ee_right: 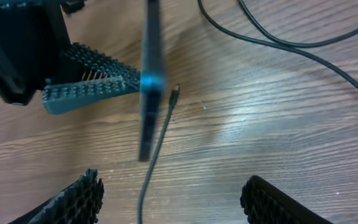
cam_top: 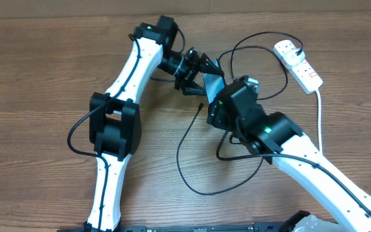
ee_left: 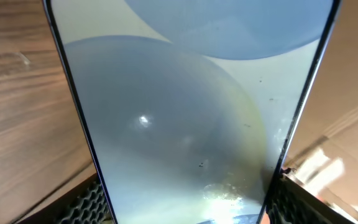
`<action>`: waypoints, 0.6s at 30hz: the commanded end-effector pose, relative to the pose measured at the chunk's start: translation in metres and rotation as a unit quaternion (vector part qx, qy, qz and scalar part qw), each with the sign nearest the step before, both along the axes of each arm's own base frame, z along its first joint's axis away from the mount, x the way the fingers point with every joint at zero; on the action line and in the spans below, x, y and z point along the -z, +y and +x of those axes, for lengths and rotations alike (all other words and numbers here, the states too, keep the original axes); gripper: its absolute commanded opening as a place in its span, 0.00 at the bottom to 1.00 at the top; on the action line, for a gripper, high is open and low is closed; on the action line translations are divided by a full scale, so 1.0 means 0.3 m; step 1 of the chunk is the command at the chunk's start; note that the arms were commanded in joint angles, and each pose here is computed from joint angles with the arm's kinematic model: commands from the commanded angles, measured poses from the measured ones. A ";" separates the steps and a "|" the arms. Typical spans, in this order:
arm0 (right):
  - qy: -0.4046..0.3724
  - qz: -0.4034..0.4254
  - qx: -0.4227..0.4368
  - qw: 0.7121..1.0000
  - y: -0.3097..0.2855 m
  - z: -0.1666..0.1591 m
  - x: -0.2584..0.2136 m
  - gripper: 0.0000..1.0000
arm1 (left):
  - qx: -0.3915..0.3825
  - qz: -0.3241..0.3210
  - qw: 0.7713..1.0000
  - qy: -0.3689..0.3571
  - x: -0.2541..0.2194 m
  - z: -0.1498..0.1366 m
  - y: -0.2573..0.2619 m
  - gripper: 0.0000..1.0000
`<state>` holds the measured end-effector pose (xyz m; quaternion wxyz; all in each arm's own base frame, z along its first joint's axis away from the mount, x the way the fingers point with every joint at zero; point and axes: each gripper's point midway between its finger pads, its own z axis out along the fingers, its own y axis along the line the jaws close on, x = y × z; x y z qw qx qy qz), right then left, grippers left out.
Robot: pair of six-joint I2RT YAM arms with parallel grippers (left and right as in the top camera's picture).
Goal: Plug charger to phone and switch on socket
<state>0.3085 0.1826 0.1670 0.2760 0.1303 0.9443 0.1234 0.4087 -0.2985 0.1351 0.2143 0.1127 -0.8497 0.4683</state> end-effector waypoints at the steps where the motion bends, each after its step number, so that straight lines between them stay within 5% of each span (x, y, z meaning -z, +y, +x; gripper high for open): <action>1: -0.031 -0.001 0.019 0.999 -0.010 0.034 -0.048 0.73 | -0.015 0.028 0.999 0.001 0.017 0.025 -0.003 0.68; 18: -0.067 -0.017 0.048 0.996 -0.013 0.132 -0.026 0.64 | -0.001 -0.023 1.000 0.015 -0.037 -0.004 -0.050 0.68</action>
